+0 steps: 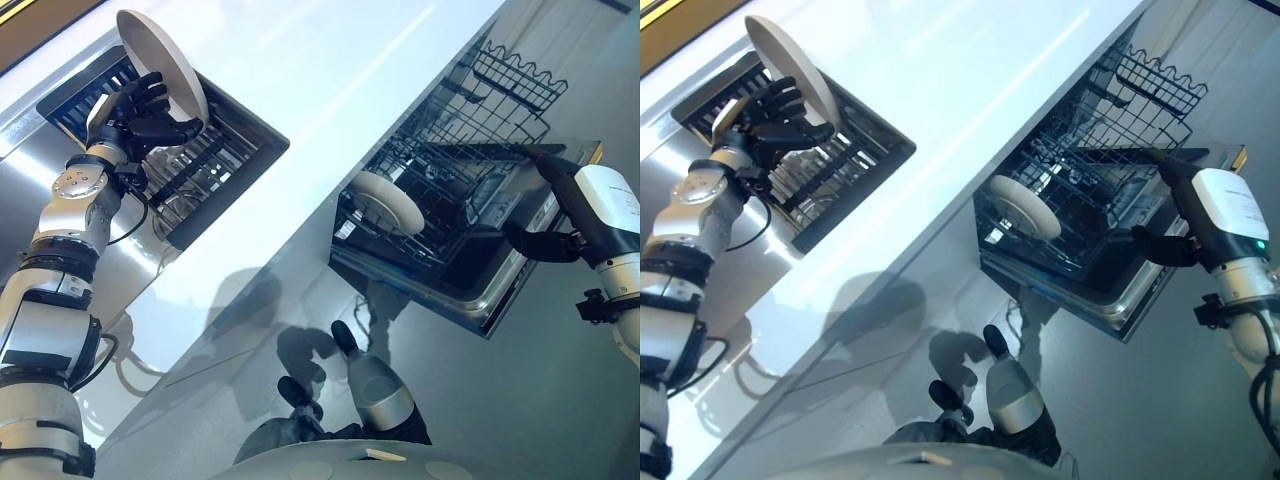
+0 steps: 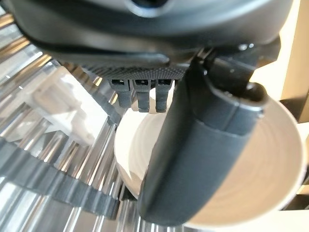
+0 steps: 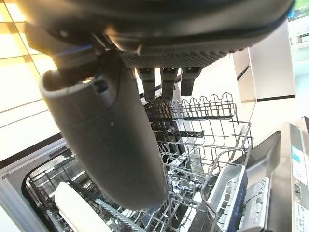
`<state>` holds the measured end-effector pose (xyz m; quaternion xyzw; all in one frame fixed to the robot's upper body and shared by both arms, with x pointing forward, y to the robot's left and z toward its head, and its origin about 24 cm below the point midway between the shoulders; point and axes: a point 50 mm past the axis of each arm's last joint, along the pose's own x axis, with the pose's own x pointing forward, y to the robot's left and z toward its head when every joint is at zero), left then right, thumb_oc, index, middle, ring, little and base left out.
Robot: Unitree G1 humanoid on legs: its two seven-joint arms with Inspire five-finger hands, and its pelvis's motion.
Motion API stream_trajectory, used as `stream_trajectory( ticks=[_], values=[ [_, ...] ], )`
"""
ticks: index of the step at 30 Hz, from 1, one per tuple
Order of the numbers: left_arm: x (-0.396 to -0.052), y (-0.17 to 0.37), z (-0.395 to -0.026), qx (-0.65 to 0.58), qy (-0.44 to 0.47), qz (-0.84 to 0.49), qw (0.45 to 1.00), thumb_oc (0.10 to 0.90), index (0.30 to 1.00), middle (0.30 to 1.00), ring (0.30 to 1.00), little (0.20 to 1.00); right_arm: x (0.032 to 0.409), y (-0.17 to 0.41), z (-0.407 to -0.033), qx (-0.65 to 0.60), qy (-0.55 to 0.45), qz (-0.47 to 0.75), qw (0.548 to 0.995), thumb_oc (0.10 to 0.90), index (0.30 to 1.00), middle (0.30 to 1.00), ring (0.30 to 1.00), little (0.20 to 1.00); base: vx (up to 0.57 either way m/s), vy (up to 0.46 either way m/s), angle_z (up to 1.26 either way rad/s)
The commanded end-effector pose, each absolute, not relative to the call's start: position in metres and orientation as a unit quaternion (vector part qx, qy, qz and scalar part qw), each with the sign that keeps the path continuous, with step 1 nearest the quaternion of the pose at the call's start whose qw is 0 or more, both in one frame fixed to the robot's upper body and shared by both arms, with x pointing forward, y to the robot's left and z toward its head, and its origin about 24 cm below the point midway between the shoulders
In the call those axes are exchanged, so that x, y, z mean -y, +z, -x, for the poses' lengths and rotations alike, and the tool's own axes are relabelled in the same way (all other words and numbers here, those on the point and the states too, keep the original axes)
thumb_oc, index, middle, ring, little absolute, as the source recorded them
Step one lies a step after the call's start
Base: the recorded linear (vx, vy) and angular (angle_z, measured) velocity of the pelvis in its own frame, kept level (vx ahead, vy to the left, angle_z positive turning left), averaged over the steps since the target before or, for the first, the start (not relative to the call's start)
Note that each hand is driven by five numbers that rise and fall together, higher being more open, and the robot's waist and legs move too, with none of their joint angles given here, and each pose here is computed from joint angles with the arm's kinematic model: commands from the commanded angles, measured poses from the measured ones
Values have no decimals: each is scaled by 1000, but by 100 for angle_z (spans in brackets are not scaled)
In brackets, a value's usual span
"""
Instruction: Pick up plates and place into dishwasher.
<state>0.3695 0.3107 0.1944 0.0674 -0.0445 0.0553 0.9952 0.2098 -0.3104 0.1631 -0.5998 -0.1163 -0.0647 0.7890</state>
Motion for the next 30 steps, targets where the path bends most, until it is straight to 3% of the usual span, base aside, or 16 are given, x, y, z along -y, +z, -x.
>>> stream_trajectory(
  ticks=[1, 14, 30],
  values=[
    [-309, 246, -365, 150, 25, -122, 981, 800, 900, 900, 900, 900, 311, 204, -207, 208, -123, 600, 762, 800, 900, 900, 900, 900, 0, 0, 0],
    [-292, 227, -353, 163, -72, -137, 974, 800, 900, 900, 900, 900, 309, 191, -198, 203, -108, 603, 764, 800, 900, 900, 900, 900, -3, 19, 4],
    [-277, 212, -348, 167, -103, -149, 969, 800, 900, 900, 900, 900, 304, 190, -197, 206, -102, 598, 768, 800, 900, 900, 900, 900, -32, 2, 3]
  ],
)
